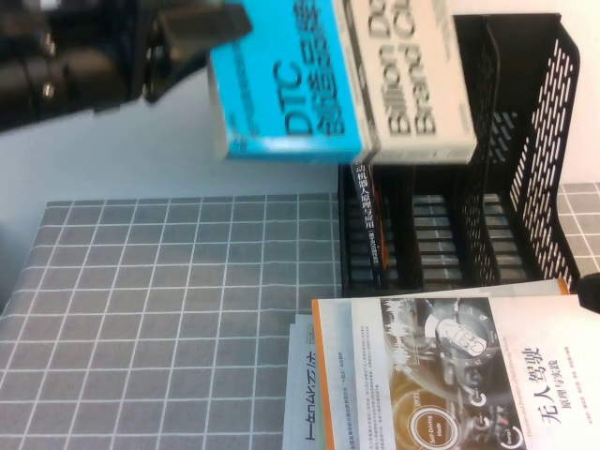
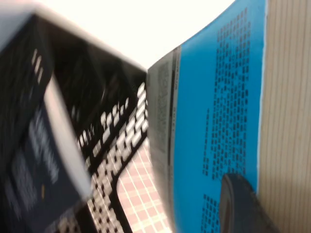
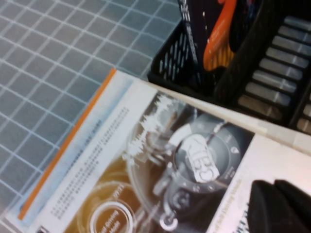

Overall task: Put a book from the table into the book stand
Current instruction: Place the book on the book shelf

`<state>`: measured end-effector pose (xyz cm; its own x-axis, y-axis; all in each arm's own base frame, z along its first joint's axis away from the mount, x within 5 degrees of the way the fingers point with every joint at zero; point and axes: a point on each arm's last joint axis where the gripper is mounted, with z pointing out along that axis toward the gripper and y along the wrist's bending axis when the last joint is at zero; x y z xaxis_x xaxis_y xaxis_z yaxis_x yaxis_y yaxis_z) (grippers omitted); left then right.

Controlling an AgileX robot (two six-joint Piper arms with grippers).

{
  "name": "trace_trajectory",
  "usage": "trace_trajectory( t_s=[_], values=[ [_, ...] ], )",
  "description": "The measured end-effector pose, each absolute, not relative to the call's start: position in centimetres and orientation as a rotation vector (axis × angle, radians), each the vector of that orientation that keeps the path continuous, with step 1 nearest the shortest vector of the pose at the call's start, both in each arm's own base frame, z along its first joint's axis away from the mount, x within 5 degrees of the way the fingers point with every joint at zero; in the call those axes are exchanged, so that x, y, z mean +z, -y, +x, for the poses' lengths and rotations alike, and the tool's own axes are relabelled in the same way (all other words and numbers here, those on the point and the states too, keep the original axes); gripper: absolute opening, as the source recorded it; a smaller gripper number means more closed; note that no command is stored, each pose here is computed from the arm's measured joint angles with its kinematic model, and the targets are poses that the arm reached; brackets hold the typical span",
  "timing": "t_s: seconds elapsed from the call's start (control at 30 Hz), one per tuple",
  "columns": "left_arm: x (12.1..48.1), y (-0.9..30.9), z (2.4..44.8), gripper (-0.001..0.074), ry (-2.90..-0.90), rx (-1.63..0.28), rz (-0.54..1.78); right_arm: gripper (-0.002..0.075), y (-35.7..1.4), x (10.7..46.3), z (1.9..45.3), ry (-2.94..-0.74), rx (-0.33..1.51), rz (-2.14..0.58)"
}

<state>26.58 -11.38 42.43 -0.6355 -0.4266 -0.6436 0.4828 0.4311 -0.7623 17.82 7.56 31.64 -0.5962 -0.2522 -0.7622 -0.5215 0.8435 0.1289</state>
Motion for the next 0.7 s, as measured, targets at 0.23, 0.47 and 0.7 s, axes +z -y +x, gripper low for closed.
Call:
trace_trajectory(
  t_s=[0.23, 0.47, 0.7],
  values=[
    [46.0, 14.9, 28.3, 0.0188, -1.844, -1.211, 0.176, -0.0003, -7.9, 32.0, 17.9, -2.200, 0.513, -0.510],
    [45.5, 19.5, 30.4, 0.0187, -2.046, -1.072, 0.227, -0.0003, -8.0, 31.7, 17.8, -2.206, 0.535, -0.504],
    [44.1, 21.8, 31.5, 0.0185, -2.199, -0.807, 0.163, -0.0003, -8.1, 29.7, 17.3, -2.270, 0.592, -0.466]
  ],
)
